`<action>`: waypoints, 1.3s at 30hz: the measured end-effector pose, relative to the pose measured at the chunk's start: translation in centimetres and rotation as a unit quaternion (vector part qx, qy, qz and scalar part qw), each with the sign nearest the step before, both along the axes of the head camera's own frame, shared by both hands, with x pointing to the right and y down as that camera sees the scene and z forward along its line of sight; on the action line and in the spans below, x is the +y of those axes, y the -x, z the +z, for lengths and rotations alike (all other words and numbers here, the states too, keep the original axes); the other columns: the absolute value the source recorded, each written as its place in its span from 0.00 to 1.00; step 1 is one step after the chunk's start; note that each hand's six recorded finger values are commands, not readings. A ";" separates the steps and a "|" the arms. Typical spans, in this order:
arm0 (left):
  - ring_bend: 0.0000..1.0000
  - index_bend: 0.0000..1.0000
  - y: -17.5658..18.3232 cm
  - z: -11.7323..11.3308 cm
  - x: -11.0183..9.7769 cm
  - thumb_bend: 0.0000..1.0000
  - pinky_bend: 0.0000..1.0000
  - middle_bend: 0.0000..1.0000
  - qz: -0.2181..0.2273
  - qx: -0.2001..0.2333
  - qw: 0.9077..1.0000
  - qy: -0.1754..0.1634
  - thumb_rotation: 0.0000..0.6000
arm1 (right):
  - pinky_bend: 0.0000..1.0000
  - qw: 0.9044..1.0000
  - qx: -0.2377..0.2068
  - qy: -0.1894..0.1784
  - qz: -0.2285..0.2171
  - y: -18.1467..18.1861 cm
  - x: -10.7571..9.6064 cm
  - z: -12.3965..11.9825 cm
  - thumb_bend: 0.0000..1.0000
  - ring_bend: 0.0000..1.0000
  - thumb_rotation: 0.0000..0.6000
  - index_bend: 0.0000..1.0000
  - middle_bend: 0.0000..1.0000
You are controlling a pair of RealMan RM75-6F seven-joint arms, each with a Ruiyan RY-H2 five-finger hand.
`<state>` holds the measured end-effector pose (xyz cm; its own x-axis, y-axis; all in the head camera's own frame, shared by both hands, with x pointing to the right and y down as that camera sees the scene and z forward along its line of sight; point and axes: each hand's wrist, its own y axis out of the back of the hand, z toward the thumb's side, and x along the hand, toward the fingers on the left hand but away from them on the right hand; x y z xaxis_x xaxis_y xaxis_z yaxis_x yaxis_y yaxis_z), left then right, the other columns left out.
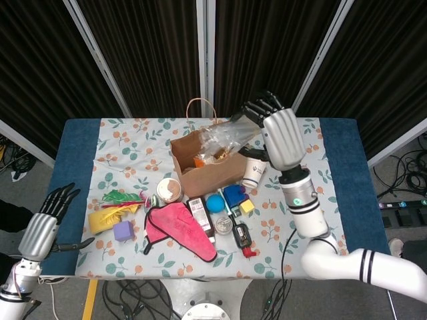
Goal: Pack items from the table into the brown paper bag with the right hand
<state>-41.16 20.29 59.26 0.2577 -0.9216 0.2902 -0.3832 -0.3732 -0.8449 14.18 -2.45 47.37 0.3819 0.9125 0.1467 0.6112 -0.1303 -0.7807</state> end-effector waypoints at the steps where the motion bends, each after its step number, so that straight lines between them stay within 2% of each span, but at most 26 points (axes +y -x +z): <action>1: 0.03 0.06 0.0 0.0 0.0 0.00 0.07 0.07 -0.001 0.000 1.000 0.000 0.56 | 0.24 1.000 -0.022 0.016 0.002 0.9 -0.1 0.2 0.19 0.43 1.00 0.62 0.57; 4: 0.03 0.06 0.2 0.1 -0.1 0.00 0.07 0.07 -0.003 -0.002 1.000 0.000 0.57 | 0.24 0.993 -0.092 0.078 0.005 3.8 0.1 1.4 0.19 0.43 1.00 0.62 0.57; 8: 0.03 0.06 0.6 0.0 -0.2 0.00 0.07 0.07 -0.005 -0.004 1.000 0.000 0.57 | 0.24 0.973 -0.167 0.160 0.012 7.4 0.9 3.8 0.19 0.43 1.00 0.62 0.57; 11: 0.03 0.06 1.0 -0.1 -0.3 0.00 0.07 0.07 -0.009 -0.005 1.000 -0.001 0.56 | 0.24 0.966 -0.183 0.183 0.021 8.4 0.9 5.3 0.19 0.43 1.00 0.62 0.57; 17: 0.03 0.06 1.4 -0.1 -0.5 0.00 0.07 0.07 -0.014 -0.004 1.000 -0.001 0.57 | 0.22 0.963 -0.179 0.199 0.040 8.3 0.9 7.2 0.17 0.40 1.00 0.59 0.54; 20: 0.03 0.06 1.2 0.0 -0.4 0.00 0.07 0.07 -0.010 -0.002 1.000 0.000 0.57 | 0.12 0.962 -0.175 0.206 0.036 8.2 0.9 7.5 0.05 0.25 1.00 0.39 0.41; 22: 0.03 0.06 1.0 0.0 -0.3 0.00 0.07 0.07 -0.008 0.000 1.000 0.000 0.57 | 0.03 0.960 -0.173 0.218 0.031 8.1 1.0 7.9 0.00 0.09 1.00 0.16 0.26; 23: 0.03 0.06 1.0 0.0 -0.3 0.00 0.07 0.07 -0.007 0.000 1.000 -0.001 0.57 | 0.01 0.958 -0.171 0.228 0.026 8.1 1.0 8.1 0.00 0.04 1.00 0.09 0.21; 25: 0.03 0.06 1.0 -0.1 -0.3 0.00 0.07 0.07 -0.008 0.000 1.000 -0.003 0.57 | 0.00 0.956 -0.169 0.238 0.018 7.8 1.0 8.2 0.00 0.00 1.00 0.02 0.16; 30: 0.03 0.06 1.0 -0.2 -0.4 0.00 0.07 0.07 -0.009 0.000 1.000 -0.005 0.57 | 0.00 0.958 -0.173 0.230 0.017 6.4 0.5 7.5 0.00 0.00 1.00 0.00 0.15; 34: 0.03 0.06 0.8 -0.3 -0.3 0.00 0.07 0.07 -0.008 0.003 1.000 -0.005 0.57 | 0.00 0.964 -0.172 0.202 0.016 5.2 0.2 6.2 0.00 0.00 1.00 0.00 0.15; 37: 0.03 0.06 0.5 -0.2 -0.3 0.00 0.07 0.07 -0.007 0.006 1.000 -0.004 0.57 | 0.00 0.974 -0.159 0.158 0.016 3.7 -0.1 4.5 0.00 0.00 1.00 0.00 0.16; 39: 0.03 0.06 0.4 -0.1 -0.2 0.00 0.07 0.07 -0.006 0.009 1.000 -0.002 0.57 | 0.00 0.985 -0.130 0.113 0.020 2.0 -0.3 3.2 0.00 0.00 1.00 0.00 0.16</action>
